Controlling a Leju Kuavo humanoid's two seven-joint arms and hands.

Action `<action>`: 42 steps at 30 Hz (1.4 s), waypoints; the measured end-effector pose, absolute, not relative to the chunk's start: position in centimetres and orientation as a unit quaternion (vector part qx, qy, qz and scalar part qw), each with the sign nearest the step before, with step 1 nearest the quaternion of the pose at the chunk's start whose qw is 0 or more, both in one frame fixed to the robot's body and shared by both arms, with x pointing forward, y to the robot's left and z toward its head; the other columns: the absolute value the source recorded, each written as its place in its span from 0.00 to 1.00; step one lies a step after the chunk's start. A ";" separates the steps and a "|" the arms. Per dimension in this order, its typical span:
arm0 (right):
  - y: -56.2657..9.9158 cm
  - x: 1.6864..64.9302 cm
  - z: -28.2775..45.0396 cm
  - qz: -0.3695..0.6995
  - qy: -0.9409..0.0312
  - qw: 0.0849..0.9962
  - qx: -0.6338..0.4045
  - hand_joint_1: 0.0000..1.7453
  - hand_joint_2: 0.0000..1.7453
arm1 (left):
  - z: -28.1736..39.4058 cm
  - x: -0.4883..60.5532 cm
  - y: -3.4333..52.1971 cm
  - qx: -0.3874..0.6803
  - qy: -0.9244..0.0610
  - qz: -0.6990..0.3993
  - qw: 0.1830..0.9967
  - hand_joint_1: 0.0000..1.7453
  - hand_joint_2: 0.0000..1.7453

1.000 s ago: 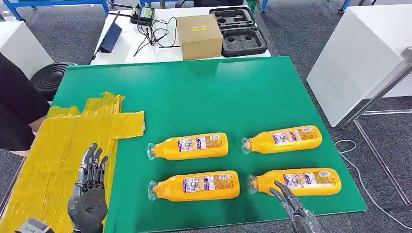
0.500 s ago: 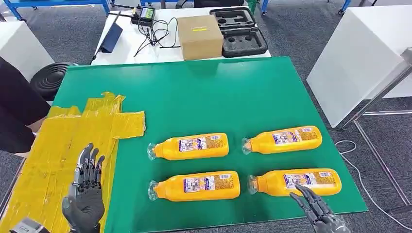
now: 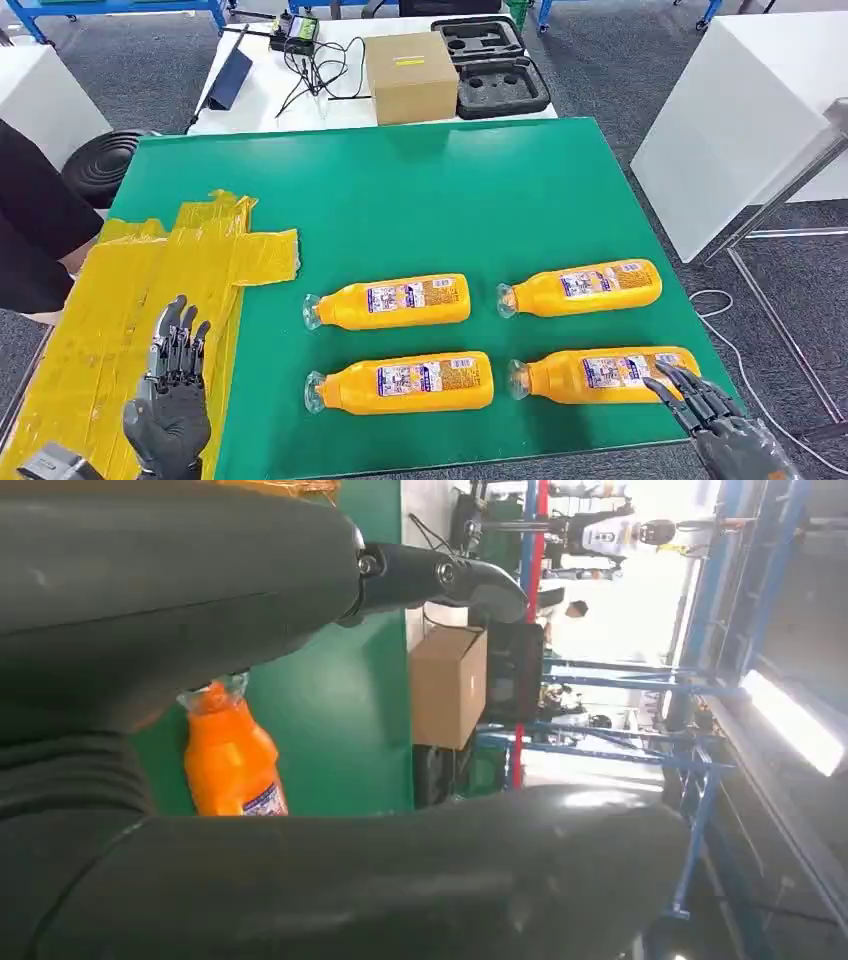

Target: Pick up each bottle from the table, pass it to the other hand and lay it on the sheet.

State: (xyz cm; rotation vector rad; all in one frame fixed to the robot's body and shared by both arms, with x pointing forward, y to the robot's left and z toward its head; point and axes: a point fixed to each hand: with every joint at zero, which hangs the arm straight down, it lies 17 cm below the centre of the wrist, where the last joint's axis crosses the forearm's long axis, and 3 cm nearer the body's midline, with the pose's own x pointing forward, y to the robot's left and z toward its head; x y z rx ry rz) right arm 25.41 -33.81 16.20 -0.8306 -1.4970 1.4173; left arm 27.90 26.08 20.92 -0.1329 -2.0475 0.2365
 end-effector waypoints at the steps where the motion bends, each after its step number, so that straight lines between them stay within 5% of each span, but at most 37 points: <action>1: -34.2 25.7 16.2 0.575 -0.600 0.441 -0.338 0.00 1.00 | 20.9 27.9 26.2 -0.053 -0.851 0.101 0.513 0.00 0.00; 24: -41.4 34.9 12.4 0.564 -0.554 0.492 -0.365 0.00 1.00 | 21.7 28.2 27.1 -0.062 -0.855 0.129 0.498 0.00 0.00; 42: -40.1 37.5 8.7 0.590 -0.534 0.508 -0.328 0.00 1.00 | 21.4 27.8 28.7 -0.048 -0.853 0.158 0.495 0.00 0.00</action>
